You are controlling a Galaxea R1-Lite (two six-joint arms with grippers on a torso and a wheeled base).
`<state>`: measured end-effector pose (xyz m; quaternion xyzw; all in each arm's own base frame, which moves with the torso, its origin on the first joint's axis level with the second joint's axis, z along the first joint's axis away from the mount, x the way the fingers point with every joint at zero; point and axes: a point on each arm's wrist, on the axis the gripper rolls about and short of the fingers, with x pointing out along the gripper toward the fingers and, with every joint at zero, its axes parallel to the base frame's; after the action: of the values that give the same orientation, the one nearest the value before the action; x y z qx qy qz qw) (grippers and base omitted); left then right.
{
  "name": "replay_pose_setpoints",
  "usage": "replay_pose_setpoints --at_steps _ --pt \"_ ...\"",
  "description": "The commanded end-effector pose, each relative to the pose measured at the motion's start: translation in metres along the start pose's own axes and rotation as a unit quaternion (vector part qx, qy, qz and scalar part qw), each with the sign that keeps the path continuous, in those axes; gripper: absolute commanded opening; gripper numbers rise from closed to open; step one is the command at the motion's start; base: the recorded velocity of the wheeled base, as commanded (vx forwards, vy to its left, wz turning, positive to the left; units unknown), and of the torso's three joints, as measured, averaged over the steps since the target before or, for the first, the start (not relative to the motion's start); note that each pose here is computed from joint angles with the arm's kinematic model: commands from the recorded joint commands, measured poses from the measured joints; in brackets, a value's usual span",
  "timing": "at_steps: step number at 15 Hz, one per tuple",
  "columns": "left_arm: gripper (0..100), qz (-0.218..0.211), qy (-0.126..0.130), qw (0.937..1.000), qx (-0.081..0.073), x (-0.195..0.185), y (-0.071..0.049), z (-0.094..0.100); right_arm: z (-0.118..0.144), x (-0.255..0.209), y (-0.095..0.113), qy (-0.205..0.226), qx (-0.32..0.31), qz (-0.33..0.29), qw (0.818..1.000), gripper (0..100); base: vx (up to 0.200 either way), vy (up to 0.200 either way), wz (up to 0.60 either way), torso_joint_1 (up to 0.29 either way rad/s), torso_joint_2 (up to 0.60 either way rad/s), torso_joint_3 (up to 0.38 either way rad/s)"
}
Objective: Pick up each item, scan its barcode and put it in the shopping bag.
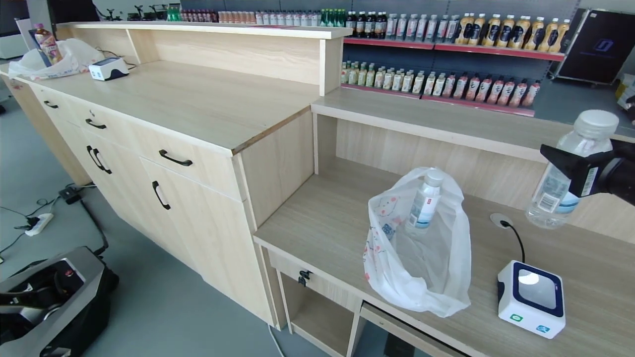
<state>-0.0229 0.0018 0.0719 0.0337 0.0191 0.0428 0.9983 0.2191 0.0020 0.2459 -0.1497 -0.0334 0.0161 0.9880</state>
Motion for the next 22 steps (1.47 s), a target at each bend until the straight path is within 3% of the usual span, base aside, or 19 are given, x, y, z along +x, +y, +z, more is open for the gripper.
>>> replay_pose_setpoints --at_steps 1,8,14,22 --pt "100 0.0 0.0 1.0 0.0 0.0 0.0 0.0 -0.004 0.004 0.007 0.009 0.01 0.016 1.0 0 0.0 0.0 0.0 0.0 0.0 0.0" --pt "100 0.0 0.0 1.0 0.0 0.0 0.0 0.0 -0.064 0.052 0.042 0.115 0.082 0.073 0.987 0 0.0 0.0 0.0 0.0 0.0 0.0" --pt "100 0.0 0.0 1.0 0.0 0.0 0.0 0.0 -0.099 0.079 0.078 0.103 0.086 0.133 0.982 0 0.0 0.0 0.0 0.0 0.0 0.0" --pt "100 0.0 0.0 1.0 0.0 0.0 0.0 0.0 -0.122 0.106 0.102 0.055 0.091 0.165 0.98 0 0.0 0.0 0.0 0.0 0.0 0.0"
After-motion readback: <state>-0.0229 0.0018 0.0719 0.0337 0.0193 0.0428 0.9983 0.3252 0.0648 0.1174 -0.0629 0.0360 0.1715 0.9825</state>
